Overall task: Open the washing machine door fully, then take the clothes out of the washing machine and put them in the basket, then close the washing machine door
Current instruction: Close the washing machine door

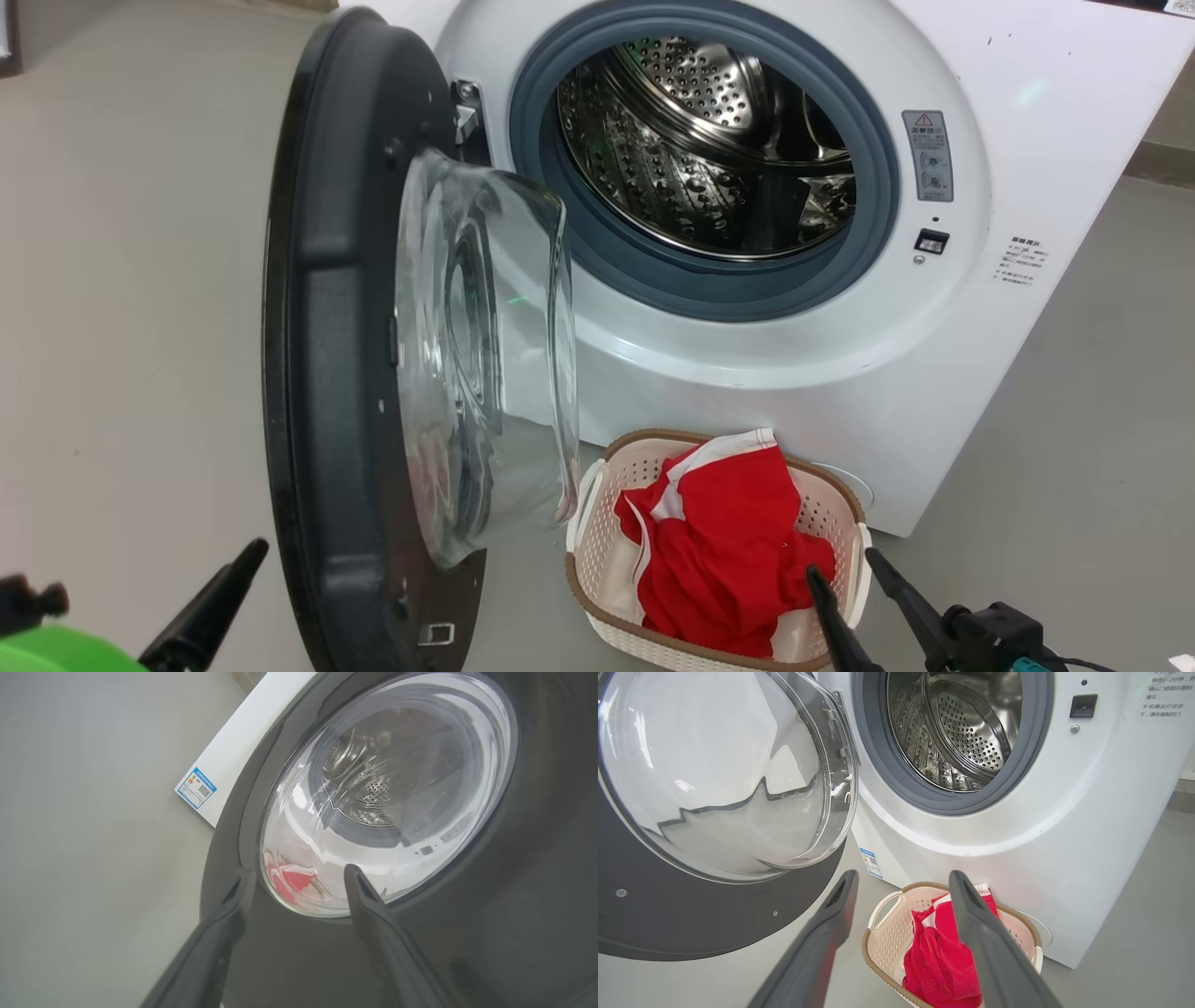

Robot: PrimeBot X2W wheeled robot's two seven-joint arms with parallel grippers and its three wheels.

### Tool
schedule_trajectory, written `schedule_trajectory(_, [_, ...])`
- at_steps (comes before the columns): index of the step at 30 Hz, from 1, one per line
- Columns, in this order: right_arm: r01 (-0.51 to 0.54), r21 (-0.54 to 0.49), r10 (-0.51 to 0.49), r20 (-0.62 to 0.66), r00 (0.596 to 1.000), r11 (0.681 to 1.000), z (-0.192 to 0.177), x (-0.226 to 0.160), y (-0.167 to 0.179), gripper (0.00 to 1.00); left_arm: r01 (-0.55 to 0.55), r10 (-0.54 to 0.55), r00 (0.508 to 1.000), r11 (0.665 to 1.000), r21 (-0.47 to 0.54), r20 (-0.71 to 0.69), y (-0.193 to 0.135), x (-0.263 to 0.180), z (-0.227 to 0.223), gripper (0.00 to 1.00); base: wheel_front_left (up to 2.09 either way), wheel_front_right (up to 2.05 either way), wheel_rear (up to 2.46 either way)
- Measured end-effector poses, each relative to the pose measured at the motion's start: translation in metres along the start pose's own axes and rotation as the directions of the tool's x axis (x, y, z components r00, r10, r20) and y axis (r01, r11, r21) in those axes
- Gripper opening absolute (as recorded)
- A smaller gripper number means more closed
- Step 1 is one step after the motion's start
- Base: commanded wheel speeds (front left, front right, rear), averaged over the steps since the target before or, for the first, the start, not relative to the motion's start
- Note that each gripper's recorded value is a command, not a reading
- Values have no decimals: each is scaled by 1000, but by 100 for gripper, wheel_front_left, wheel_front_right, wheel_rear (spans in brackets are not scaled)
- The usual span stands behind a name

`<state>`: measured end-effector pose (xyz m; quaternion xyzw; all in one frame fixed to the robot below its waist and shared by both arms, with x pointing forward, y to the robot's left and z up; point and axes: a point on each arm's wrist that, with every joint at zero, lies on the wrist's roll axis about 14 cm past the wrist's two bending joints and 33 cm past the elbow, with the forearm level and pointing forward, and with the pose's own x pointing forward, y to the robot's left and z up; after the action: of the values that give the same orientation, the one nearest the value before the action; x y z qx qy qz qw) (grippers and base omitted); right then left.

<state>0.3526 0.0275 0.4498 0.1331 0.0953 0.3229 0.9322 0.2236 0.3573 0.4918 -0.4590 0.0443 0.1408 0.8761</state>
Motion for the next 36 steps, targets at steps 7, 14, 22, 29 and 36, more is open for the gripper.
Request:
schedule_trajectory(7, [-14, 1, 14, 10, 1000, 1000, 4, 4, 4, 100, -60, 58, 992, 998, 9, 108, 19, -9, -11, 100, 0, 0, 0])
schedule_trajectory(14, [-9, 1, 9, 10, 1000, 1000, 4, 4, 2, 100, -99, 93, 982, 995, 26, 165, 29, -15, -40, 100, 0, 0, 0])
schedule_trajectory(22, [16, -1, -16, 18, 1000, 1000, 7, 4, -8, 100, -154, 129, 973, 981, 119, 194, 42, -20, -52, 100, 0, 0, 0])
schedule_trajectory(29, [19, -1, -19, 20, 1000, 1000, 8, 4, -9, 100, -181, 106, 955, 949, 259, 279, 35, -19, -35, 100, 0, 0, 0])
schedule_trajectory(36, [31, -4, -31, 36, 999, 999, 13, 2, -12, 100, -205, 41, 943, 852, 482, 330, 16, -17, -25, 100, 0, 0, 0])
